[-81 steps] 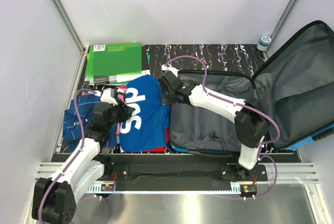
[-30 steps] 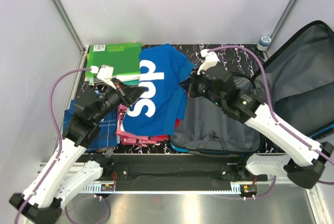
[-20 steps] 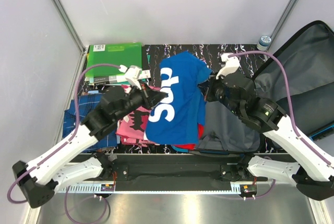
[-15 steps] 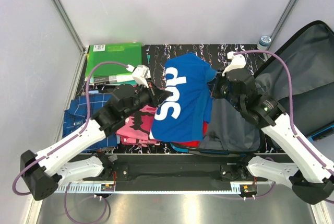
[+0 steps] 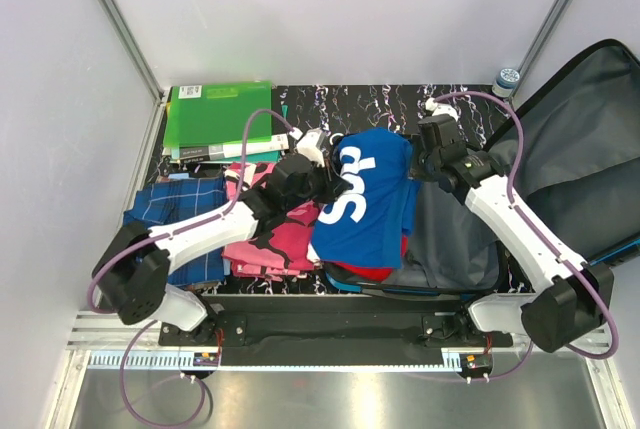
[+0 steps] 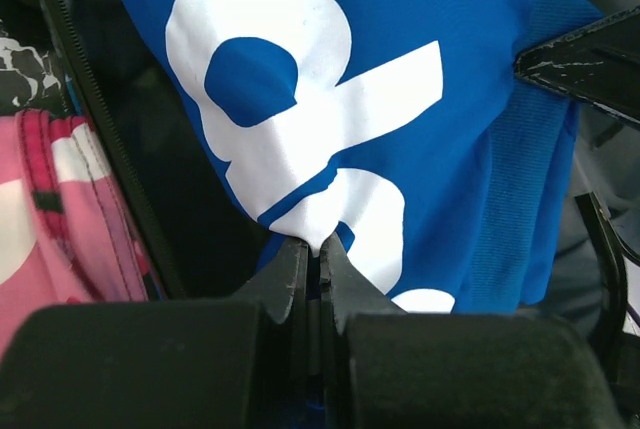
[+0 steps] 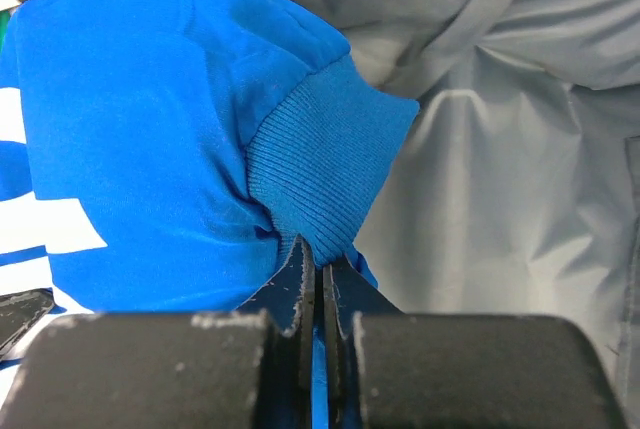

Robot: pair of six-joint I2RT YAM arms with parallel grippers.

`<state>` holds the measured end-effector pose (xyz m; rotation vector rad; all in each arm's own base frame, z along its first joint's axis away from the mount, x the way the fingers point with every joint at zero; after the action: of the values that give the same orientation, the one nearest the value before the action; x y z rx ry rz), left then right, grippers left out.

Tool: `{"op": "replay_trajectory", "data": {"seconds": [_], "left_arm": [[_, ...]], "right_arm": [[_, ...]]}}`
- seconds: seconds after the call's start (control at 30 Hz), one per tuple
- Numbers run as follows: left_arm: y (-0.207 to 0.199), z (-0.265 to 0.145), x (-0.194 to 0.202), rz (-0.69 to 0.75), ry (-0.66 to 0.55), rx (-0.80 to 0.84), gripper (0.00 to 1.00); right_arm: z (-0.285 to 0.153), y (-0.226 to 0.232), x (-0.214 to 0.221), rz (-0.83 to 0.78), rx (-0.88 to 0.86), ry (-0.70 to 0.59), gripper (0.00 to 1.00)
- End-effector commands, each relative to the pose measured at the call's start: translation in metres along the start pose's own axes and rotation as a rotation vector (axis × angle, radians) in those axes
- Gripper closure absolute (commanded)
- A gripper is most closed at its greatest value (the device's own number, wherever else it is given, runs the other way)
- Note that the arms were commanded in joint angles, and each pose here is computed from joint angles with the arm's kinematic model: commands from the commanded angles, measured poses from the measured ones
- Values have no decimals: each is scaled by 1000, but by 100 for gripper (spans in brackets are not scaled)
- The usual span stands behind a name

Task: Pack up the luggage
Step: Place the clothes in the luggage.

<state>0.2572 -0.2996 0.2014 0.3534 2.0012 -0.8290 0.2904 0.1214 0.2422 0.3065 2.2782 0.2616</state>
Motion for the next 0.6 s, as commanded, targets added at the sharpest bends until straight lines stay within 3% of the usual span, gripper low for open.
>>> {"op": "replay_trajectory", "data": {"seconds": [0.0,0.33,0.57], "left_arm": [[-19,19,-34,-13,-113,68,100],[-6,37,-7,-87,-55,20,100],[27,52,22,-62,37,-146,100]], "right_arm": [[13,-8,-26,12,10,-80,100],[68,-32,-20,9,70,14,100],[103,-31,-9,-3,80,80,100]]}}
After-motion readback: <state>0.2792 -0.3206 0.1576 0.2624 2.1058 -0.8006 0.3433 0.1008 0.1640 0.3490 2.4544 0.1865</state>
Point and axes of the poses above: each gripper's point midway between its finger pads, its own z axis out along the fingers, its own y axis along the line the jaws close on, x = y × z, the point moved 5 cm from there along -z, back along the fingers, and after that the axes turned 10 degrees about z, right-handed, at the moved point
